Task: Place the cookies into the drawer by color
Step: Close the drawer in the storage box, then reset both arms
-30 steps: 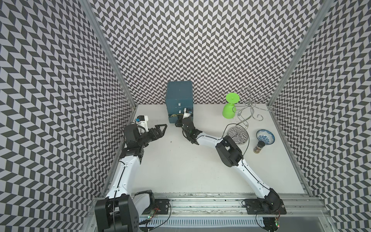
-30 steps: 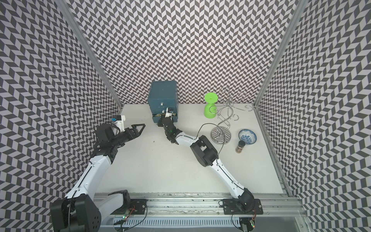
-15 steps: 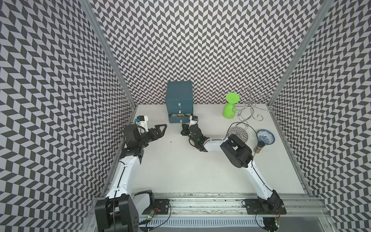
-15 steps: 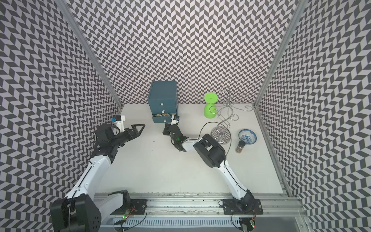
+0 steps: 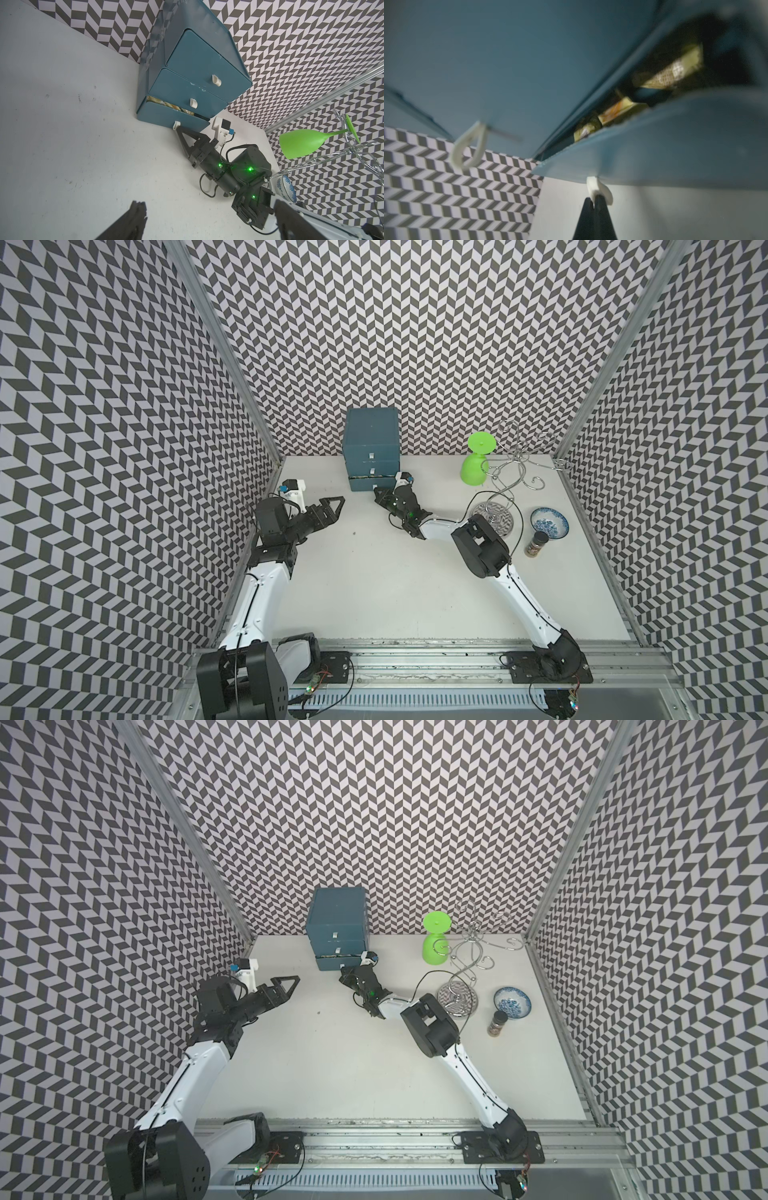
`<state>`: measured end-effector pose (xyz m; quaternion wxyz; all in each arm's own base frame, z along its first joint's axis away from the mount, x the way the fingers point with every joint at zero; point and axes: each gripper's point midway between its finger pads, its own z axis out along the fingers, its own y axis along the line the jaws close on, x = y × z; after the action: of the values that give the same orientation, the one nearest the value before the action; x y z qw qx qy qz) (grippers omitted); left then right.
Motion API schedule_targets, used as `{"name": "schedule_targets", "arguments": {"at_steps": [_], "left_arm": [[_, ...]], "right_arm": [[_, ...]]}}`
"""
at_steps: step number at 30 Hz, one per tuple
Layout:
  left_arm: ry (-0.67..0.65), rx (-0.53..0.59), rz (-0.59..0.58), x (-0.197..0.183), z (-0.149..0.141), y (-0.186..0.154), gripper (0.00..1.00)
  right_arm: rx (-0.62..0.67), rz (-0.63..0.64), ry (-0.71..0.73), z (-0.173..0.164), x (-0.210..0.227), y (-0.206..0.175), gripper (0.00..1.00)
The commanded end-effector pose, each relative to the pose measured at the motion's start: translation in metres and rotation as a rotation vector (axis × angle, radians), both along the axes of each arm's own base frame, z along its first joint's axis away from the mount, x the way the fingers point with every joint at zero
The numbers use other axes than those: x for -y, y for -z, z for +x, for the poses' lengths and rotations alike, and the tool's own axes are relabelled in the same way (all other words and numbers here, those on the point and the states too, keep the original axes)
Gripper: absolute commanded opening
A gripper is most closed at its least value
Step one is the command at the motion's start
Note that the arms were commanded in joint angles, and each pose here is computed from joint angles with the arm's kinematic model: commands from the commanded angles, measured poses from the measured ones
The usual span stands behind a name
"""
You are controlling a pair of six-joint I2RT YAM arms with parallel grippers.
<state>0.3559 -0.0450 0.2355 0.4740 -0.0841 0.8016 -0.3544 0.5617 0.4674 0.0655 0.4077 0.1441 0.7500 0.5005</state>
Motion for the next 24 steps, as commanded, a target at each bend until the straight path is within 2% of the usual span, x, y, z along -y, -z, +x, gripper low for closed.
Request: {"name": "schedule_targets", "arguments": {"at_steps": [1,6,10,15,19,22,24], "left_arm": [[0.01,0.02,-0.005,0.0,0.0,-0.001,0.99],[0.007,0.022,-0.007,-0.001,0.0,-0.002,1.0],[-0.001,0.023,-0.009,-0.005,0.0,-0.002,1.0],[-0.03,0.035,0.0,-0.012,0.0,-0.005,0.99],[-0.079,0.058,0.033,-0.021,-0.001,-0.013,1.0],[-0.135,0.092,0.087,-0.027,-0.006,-0.023,1.0],[-0.177,0.128,0.135,-0.026,-0.012,-0.033,0.99]], "right_arm": [[-0.047,0.013,0.051,0.014,-0.003,0.02,0.03],[-0.023,0.091,0.119,0.038,0.003,0.014,0.03],[0.0,0.103,0.043,0.022,-0.004,-0.007,0.03],[0.097,0.058,-0.031,-0.046,0.013,-0.068,0.06],[0.153,-0.031,-0.157,-0.112,0.031,-0.103,0.23],[0.217,-0.2,-0.217,-0.165,0.059,-0.113,0.34],[0.273,-0.363,-0.22,-0.198,0.089,-0.118,0.4]]}}
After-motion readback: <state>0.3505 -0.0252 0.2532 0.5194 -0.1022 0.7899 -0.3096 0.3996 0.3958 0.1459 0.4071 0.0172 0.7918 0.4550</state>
